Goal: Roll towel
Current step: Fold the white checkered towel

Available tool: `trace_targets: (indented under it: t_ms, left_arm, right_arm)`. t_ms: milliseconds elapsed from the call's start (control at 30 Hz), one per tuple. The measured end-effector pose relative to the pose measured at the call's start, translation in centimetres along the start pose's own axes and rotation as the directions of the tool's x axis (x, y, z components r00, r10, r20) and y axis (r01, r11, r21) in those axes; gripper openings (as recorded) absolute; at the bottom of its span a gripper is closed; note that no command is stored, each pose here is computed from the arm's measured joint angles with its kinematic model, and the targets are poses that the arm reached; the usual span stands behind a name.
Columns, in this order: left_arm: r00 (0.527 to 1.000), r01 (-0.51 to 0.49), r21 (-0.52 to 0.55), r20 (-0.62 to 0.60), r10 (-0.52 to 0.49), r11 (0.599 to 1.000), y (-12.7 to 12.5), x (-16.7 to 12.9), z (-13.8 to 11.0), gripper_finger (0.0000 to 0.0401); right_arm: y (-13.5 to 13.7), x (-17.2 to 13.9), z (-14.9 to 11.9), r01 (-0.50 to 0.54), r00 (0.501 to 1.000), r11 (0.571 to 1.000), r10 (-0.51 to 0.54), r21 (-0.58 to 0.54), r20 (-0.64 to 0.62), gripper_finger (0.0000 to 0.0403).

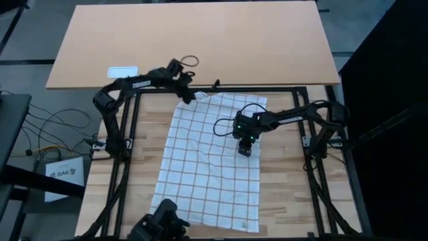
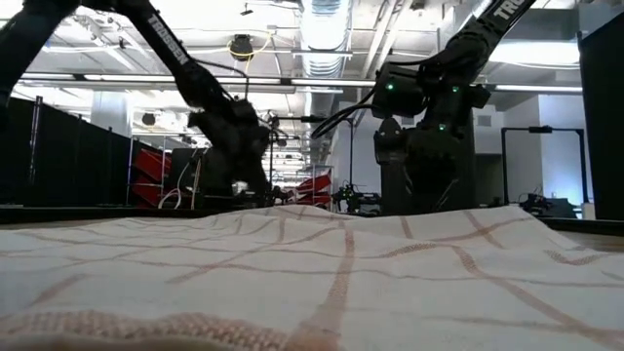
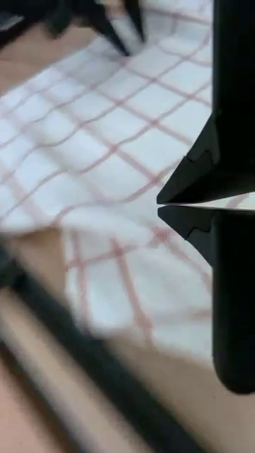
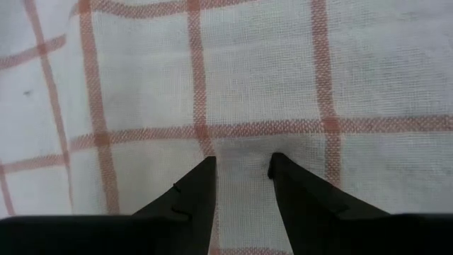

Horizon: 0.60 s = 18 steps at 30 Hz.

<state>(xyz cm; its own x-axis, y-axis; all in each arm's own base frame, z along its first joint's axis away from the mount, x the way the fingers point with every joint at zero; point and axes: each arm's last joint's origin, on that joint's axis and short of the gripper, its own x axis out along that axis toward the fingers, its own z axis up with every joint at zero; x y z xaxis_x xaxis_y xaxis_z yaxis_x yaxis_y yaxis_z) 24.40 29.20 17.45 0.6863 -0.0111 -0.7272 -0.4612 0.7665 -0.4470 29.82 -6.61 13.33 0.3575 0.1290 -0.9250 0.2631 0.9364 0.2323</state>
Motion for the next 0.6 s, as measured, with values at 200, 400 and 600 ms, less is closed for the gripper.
trace_targets:
  t_ms: [200, 400, 600]
  left_arm:
    - [0.998, -0.050, -0.077, -0.045, 0.047, 0.996, 2.2, 2.8, -1.1, 0.0000]
    - [0.984, -0.161, -0.118, -0.095, 0.151, 0.980, 4.7, 2.9, -2.0, 0.0000]
    - [0.965, -0.259, -0.181, -0.088, 0.247, 0.949, 6.4, 1.2, -2.1, 0.0000]
  right_arm:
    - [0.3, 0.0, 0.0, 0.004, 1.000, 1.000, -0.004, 0.007, 0.000, 0.0127]
    - [1.0, 0.2, -0.1, 0.000, 1.000, 1.000, 0.000, -0.009, -0.005, 0.0127]
    - [2.1, 0.3, -0.8, -0.006, 0.998, 0.999, 0.003, -0.036, -0.070, 0.0127]
